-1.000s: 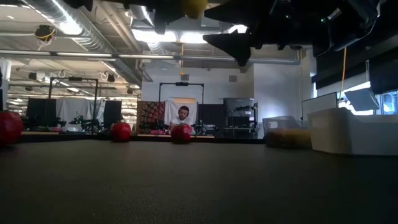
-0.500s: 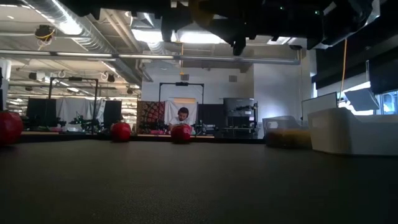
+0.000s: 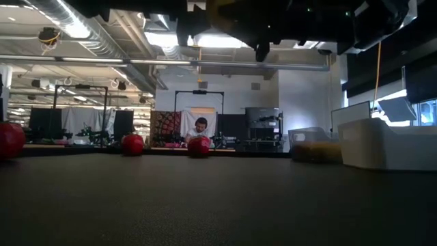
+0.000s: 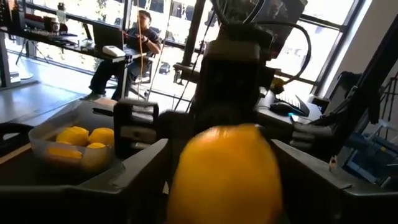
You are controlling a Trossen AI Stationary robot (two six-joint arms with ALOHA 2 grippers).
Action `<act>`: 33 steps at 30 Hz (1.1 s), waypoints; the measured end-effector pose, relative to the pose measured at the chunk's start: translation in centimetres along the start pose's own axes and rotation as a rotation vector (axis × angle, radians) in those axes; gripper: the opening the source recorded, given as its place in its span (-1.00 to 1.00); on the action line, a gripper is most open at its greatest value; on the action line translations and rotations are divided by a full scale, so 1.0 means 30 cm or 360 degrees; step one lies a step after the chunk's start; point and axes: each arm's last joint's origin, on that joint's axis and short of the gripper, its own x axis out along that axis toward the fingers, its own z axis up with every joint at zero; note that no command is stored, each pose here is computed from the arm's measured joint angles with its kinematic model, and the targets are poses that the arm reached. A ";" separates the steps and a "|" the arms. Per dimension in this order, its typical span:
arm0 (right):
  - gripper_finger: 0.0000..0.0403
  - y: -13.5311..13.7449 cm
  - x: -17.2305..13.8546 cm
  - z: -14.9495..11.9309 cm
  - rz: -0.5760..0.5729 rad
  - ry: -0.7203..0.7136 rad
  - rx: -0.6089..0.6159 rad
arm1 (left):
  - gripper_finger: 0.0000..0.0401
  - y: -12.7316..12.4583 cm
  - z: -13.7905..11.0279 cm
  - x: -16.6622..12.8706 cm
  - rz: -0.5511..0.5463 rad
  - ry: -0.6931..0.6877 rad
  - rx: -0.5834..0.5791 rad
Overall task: Sort produce into baskets
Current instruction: Put the lemon into the black bin
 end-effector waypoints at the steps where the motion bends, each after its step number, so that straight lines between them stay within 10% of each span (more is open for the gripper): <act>1: -0.28 0.000 0.000 -0.004 -0.0003 0.0022 -0.0007 | 0.38 0.000 0.001 0.000 -0.0001 -0.0001 0.0000; 11: -0.28 -0.004 -0.089 0.083 -0.0280 0.0238 -0.0204 | 0.45 -0.010 -0.006 -0.010 0.0019 0.0057 0.0058; 33: -0.27 -0.140 -0.454 0.215 -0.1546 0.0742 -0.0349 | 0.45 -0.011 -0.015 -0.011 0.0023 0.0096 0.0069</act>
